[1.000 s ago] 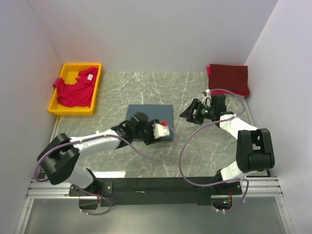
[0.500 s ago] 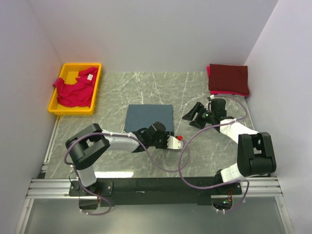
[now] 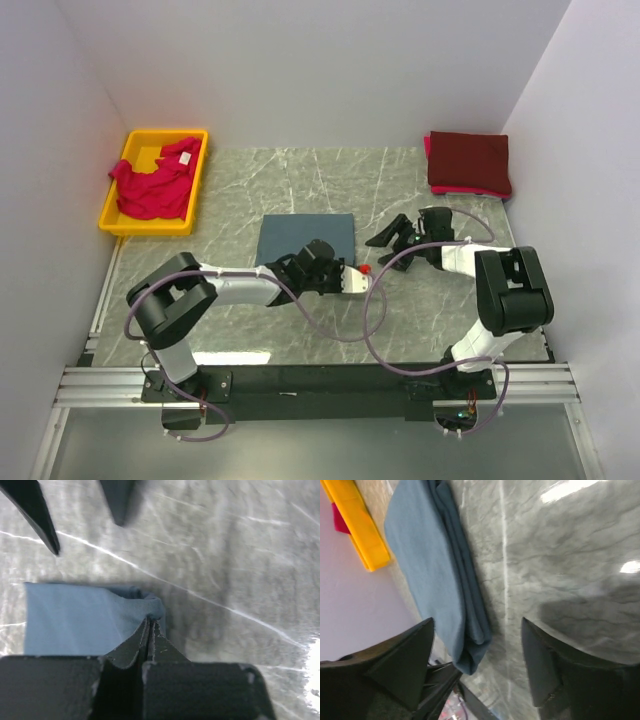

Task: Fold and stack the t-shirts
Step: Neatly place the folded tshirt to the corner

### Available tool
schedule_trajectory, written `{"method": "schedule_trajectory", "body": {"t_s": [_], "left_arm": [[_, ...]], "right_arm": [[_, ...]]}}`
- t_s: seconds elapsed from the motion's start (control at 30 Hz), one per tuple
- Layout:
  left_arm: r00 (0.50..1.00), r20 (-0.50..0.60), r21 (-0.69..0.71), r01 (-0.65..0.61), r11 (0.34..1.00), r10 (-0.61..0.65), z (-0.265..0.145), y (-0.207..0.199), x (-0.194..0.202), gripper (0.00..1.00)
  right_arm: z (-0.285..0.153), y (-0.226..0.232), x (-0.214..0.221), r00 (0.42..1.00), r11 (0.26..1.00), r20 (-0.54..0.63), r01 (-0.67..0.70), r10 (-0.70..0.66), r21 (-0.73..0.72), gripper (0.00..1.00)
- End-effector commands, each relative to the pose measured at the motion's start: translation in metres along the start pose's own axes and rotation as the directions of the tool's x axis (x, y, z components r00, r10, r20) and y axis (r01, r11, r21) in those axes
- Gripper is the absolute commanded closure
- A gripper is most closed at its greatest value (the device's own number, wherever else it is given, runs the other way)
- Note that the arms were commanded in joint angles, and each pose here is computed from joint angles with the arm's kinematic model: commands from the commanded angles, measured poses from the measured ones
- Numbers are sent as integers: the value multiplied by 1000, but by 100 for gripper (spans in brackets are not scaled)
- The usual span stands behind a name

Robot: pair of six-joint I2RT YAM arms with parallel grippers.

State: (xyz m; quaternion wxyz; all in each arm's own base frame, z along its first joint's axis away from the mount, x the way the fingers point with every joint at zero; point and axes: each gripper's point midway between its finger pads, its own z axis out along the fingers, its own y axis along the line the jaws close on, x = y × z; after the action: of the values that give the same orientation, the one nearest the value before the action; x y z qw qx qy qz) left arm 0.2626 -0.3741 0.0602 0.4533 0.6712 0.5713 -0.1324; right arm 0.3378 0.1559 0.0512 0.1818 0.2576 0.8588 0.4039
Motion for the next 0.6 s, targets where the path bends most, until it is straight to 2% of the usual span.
{"method": "schedule_trajectory", "body": {"t_s": [0.0,0.2,0.57], "left_arm": [[992,119,-35,40,999,-36,-15,32,-42,99],[990,134,-19,50,999,-47,-19,35,-49,99],[984,169,-48,59,997,-50,-32,46,-61,99]], "right_arm": [[8,19,3,1000,998,-4,-5,5,-65,21],[24,25,13,996,995,-55,-69,65,-68,11],[60,19,26,978,983,-103,-185,183,-9,9]]}}
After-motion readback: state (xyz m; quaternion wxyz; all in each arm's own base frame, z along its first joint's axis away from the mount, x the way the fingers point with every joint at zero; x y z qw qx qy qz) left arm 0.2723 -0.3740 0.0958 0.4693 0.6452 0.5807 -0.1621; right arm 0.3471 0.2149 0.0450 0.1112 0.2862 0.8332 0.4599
